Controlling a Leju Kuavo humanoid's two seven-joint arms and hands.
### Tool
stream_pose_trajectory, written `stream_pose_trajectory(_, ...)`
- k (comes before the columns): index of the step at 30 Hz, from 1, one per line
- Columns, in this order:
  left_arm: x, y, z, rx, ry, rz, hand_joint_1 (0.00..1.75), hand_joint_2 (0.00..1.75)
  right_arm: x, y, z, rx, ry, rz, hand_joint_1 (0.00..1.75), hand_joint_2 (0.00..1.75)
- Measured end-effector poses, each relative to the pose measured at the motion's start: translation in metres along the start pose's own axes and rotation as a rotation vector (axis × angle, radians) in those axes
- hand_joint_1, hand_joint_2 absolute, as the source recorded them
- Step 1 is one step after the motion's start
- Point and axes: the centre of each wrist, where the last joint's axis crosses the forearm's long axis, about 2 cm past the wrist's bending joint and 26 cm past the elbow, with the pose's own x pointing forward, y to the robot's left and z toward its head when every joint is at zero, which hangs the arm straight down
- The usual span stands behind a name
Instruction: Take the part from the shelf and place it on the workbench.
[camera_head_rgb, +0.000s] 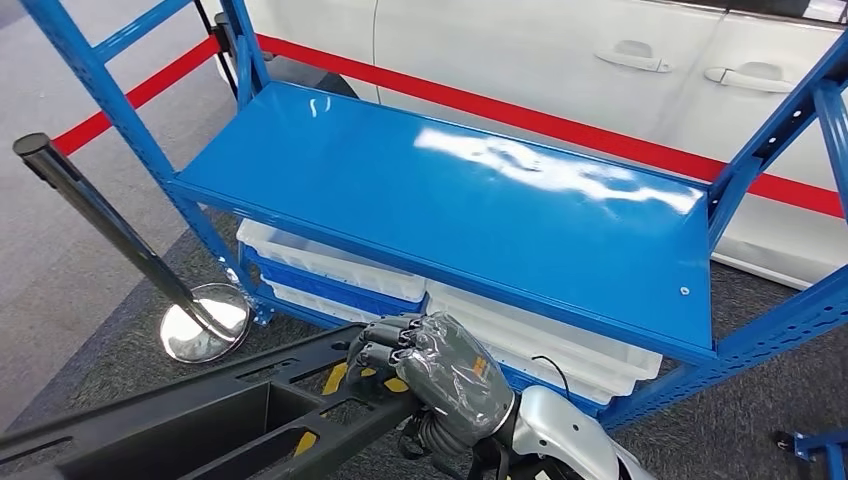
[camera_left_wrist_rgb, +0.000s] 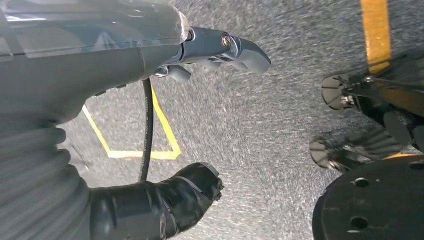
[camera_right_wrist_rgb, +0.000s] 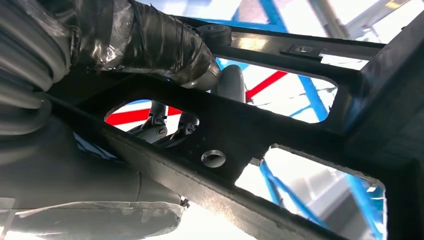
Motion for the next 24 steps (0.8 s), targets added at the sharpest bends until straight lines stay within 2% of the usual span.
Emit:
stream_pose_trajectory(15, 0.017, 0.007, -0.004, -0.004, -0.007, -0.031, 0.00, 1.75, 0.003, 0.001, -0.014, 0.015, -0.032, -0.012, 1.75, 1.75)
stream_pose_trajectory(24, 0.018, 0.009, -0.004, -0.005, -0.004, -0.035, 0.00, 1.75, 0.004, 0.002, -0.016, 0.020, -0.035, -0.015, 1.75, 1.75)
